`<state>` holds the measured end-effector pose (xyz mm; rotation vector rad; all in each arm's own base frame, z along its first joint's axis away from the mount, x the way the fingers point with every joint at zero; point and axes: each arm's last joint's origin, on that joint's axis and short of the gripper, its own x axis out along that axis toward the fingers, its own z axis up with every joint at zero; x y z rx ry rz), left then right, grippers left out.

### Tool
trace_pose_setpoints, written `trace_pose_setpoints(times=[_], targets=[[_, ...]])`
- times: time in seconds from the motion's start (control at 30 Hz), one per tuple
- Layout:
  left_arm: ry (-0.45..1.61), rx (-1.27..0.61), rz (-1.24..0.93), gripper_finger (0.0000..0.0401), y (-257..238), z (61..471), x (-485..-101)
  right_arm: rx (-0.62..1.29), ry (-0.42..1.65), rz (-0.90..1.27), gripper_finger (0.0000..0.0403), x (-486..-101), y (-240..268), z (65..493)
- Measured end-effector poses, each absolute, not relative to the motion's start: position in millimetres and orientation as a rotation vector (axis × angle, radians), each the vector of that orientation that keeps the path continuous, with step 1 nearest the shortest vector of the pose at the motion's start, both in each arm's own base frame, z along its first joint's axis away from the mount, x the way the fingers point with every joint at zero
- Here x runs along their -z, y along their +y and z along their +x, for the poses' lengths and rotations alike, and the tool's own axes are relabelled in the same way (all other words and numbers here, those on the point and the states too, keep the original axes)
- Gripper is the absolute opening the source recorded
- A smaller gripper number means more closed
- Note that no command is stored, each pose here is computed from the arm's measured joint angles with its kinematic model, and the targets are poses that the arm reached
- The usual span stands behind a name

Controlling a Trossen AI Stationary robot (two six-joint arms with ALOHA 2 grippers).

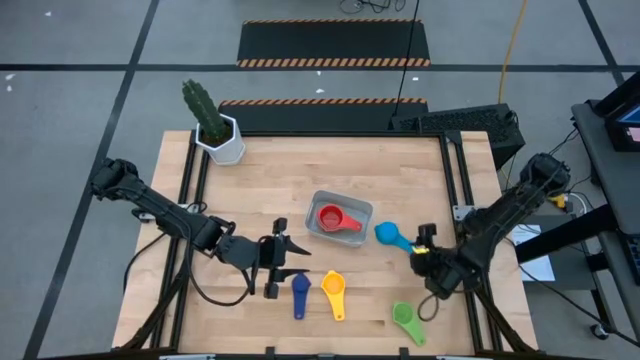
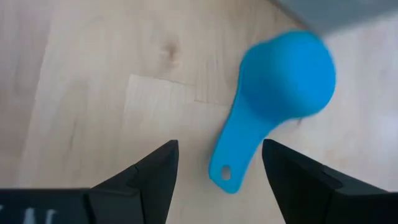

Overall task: Nest measuring cups in basket
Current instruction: Stack the light blue measuring cup into the red measuring cup

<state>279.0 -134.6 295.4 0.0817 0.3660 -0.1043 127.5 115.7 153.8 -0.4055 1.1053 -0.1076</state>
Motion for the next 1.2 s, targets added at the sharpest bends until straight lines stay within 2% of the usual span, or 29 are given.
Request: trace_pose_setpoints(times=[0.17, 0.63, 0.9, 1.2], targets=[[0.365, 0.105, 0.095, 0.0182, -134.6, 279.0, -295.4, 0.058, 1.054, -0.618, 0.0226, -154.8, 118.8, 121.7], [0.364, 0.102, 0.11, 0.0182, -133.9, 279.3, -295.4, 0.051, 1.168, -0.74, 0.0222, -120.3, 116.0, 120.2], [0.364, 0.075, 0.109, 0.0182, -126.4, 282.8, -295.6, 0.056, 1.229, -0.842, 0.0162, -105.5, 117.3, 121.4], [0.366, 0.071, 0.109, 0.0182, -125.2, 283.3, -295.4, 0.059, 1.231, -0.858, 0.0086, -102.6, 117.8, 121.0]])
